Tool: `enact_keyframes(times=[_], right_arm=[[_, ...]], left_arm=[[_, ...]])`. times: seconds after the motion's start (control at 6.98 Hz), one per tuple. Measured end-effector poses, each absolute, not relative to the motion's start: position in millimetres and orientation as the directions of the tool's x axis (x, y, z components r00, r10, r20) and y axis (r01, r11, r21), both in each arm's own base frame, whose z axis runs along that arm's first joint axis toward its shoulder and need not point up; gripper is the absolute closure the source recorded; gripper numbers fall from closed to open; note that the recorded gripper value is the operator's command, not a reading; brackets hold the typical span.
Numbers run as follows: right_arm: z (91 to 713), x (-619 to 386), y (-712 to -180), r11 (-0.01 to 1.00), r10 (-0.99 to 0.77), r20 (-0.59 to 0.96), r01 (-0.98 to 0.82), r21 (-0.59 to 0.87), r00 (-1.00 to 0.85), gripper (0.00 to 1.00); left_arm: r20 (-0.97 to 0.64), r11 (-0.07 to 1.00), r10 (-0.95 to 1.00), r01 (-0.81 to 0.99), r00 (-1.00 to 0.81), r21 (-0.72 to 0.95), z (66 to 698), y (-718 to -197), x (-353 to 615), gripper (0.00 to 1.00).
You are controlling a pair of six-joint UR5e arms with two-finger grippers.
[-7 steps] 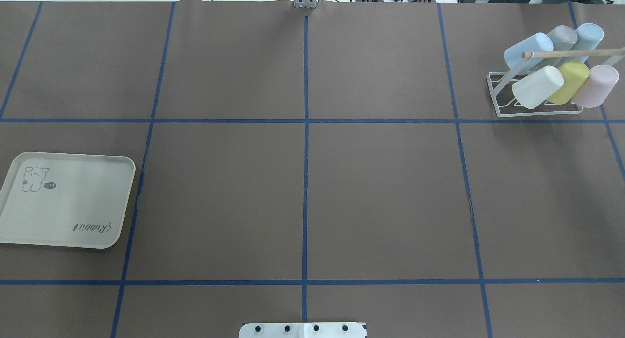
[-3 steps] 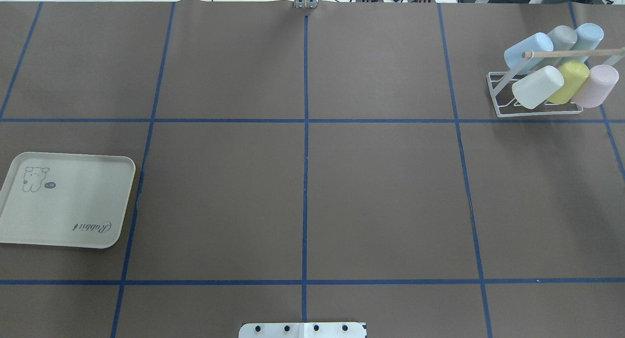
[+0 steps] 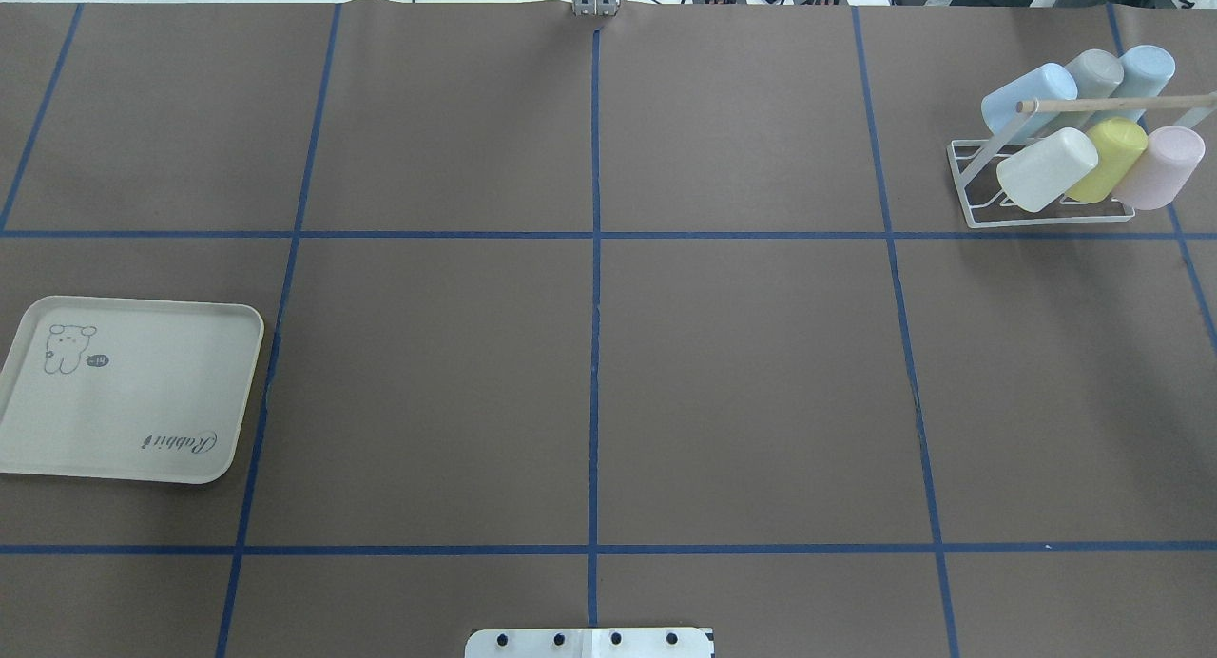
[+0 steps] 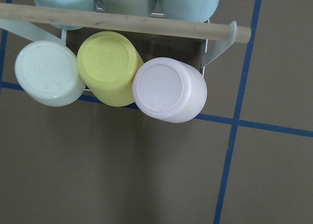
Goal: Transfer IKEA cup to right arm and place on rack
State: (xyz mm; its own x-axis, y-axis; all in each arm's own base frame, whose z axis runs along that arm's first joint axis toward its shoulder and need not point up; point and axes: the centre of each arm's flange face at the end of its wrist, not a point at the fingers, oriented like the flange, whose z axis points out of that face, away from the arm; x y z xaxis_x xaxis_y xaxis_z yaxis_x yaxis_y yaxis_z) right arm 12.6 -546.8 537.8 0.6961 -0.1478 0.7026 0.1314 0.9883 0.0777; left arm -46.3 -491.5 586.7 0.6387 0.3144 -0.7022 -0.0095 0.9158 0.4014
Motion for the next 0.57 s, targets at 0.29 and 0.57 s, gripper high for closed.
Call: enact_keyframes(times=[0.29, 0.57], right_arm=[[537, 15, -549, 0.988, -0.152, 0.681, 0.131, 0.083, 0.717, 0.00], [523, 15, -543, 0.985, -0.171, 0.681, 0.128, 0.114, 0.712, 0.00]], left_arm=[[-0.679, 0.897, 0.334, 0.001, 0.654, 0.442, 564, -479, -54, 0.00], [-0.655, 0.892, 0.328, 0.005, 0.680, 0.452, 560, -467, -59, 0.00]])
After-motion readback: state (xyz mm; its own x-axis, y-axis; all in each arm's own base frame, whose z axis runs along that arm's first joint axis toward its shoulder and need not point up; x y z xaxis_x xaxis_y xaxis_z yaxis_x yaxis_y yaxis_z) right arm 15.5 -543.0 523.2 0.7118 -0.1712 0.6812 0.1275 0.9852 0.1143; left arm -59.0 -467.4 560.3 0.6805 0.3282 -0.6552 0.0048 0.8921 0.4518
